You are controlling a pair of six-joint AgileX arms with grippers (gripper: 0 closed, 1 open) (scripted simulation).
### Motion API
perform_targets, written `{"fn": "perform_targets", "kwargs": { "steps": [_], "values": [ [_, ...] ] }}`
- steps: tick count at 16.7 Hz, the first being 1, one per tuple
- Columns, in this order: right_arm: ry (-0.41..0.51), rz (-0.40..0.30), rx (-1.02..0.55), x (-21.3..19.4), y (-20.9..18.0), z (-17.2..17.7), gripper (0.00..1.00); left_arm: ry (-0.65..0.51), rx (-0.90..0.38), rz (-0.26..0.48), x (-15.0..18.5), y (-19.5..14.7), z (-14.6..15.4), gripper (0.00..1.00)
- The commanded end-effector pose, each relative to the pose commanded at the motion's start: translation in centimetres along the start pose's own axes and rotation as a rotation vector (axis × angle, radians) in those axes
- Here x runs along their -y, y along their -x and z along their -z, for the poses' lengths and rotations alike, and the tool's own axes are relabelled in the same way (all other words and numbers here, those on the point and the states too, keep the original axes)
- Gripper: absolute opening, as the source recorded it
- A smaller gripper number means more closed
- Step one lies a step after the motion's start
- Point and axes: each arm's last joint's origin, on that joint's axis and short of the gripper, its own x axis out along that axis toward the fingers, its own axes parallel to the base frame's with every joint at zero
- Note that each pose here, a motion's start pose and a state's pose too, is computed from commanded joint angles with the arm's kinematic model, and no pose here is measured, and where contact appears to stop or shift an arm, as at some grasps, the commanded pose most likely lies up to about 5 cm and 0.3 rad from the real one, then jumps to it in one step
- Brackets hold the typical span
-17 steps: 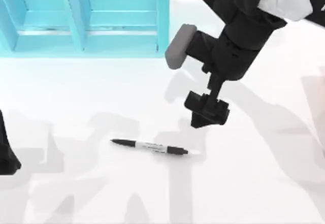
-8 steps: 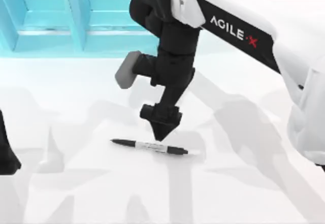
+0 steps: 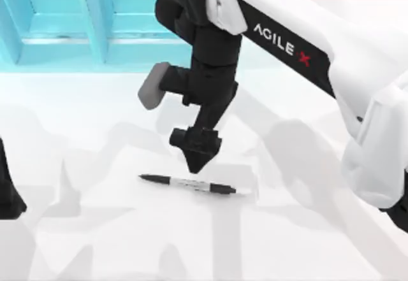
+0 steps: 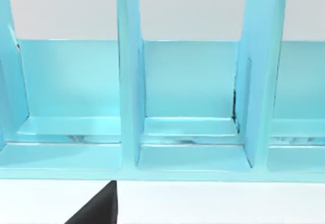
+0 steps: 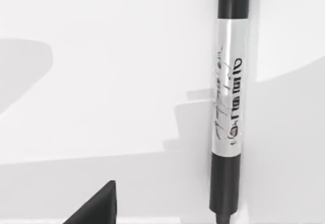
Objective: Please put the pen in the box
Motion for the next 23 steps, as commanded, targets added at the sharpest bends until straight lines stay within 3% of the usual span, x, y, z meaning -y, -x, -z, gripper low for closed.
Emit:
{"fn": "perform_targets", "kwargs": {
  "steps": [6,15,21,23],
  "values": [
    [-0.001,0.002,0.003,0.2,-0.7,-0.1,1.00,0.000,0.000,0.000,0.0,0.0,0.0,1.00],
    [0.000,-0.001,-0.002,0.1,-9.0,-0.1,1.00,0.000,0.000,0.000,0.0,0.0,0.0,1.00],
    [0.000,0.000,0.000,0.0,-10.0,0.0,1.00,0.000,0.000,0.000,0.0,0.0,0.0,1.00],
    [0.000,0.000,0.000,0.0,-10.0,0.0,0.85,0.000,0.000,0.000,0.0,0.0,0.0,1.00]
  ]
}}
